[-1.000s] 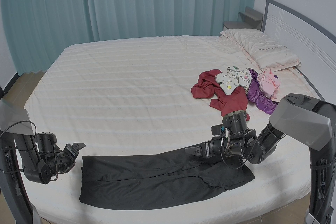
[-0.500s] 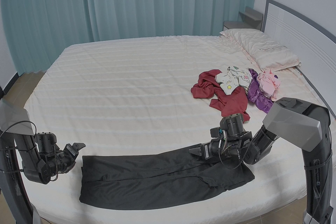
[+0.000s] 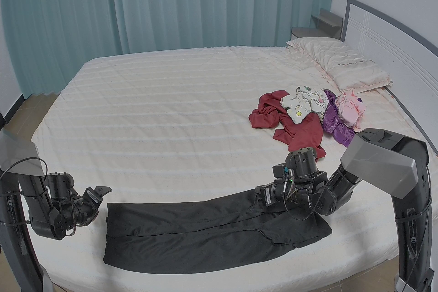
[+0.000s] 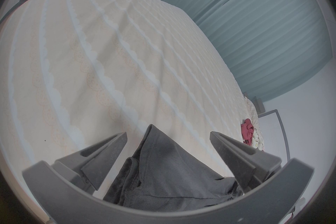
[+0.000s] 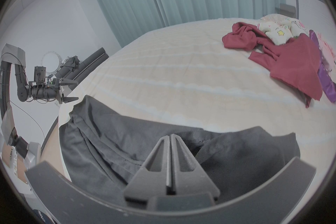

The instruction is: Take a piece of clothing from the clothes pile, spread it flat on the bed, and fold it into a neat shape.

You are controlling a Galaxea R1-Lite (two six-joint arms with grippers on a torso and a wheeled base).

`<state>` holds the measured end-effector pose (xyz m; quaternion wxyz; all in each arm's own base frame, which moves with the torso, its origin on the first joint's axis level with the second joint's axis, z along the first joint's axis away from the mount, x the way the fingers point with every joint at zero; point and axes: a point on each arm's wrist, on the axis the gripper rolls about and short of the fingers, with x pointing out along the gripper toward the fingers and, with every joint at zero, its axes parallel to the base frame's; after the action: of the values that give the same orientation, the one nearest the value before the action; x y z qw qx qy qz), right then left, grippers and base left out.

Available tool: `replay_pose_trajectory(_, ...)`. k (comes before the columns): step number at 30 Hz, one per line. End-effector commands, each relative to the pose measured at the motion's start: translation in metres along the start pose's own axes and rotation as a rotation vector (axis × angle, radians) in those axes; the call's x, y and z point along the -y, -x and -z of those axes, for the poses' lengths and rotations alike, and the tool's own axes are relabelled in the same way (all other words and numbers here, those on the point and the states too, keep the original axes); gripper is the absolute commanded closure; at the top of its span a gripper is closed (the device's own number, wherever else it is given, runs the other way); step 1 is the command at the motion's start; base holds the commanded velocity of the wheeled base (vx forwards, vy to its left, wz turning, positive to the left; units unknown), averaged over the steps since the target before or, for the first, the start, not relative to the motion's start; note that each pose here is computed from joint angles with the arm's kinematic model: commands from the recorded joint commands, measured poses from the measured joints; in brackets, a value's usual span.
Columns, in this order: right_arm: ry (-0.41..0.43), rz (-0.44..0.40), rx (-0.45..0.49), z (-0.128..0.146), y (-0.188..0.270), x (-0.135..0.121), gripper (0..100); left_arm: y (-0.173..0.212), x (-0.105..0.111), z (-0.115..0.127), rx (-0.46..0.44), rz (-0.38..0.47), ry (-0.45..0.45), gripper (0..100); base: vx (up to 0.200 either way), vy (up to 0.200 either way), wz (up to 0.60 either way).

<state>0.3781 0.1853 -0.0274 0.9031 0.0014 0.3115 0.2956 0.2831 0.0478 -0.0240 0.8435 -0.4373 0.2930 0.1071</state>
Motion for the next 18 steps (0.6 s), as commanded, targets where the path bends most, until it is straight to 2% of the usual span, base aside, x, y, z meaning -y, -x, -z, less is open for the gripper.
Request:
replay_pose_trajectory(1, 0.006, -0.002, 0.019, -0.001, -0.004, -0.003, 100, -0.001, -0.001, 0.001, -0.003, -0.005, 0.001, 0, 0.000, 0.000, 0.00)
replay_pose_trajectory(7, 0.016, -0.005, 0.008, 0.005, -0.016, -0.009, 100, -0.001, -0.001, 0.001, -0.001, -0.007, 0.001, 0, 0.000, 0.000, 0.00)
replay_pose_trajectory(10, 0.019, 0.022, 0.016, 0.006, -0.023, -0.011, 100, -0.001, -0.001, 0.001, -0.001, -0.007, 0.001, 0, 0.000, 0.000, 0.00)
replay_pose_trajectory(11, 0.020, 0.026, 0.023, 0.005, -0.024, -0.010, 0, -0.001, -0.001, 0.001, -0.001, -0.007, 0.001, 0, 0.000, 0.000, 0.00)
replay_pose_trajectory(15, -0.001, 0.022, 0.033, 0.002, -0.024, -0.013, 0, -0.001, -0.001, 0.001, -0.001, -0.007, 0.001, 0, 0.000, 0.000, 0.00)
replay_pose_trajectory(18, -0.029, 0.014, 0.076, -0.003, -0.022, -0.016, 0, -0.001, -0.001, 0.001, -0.001, -0.007, 0.001, 0, 0.000, 0.000, 0.00)
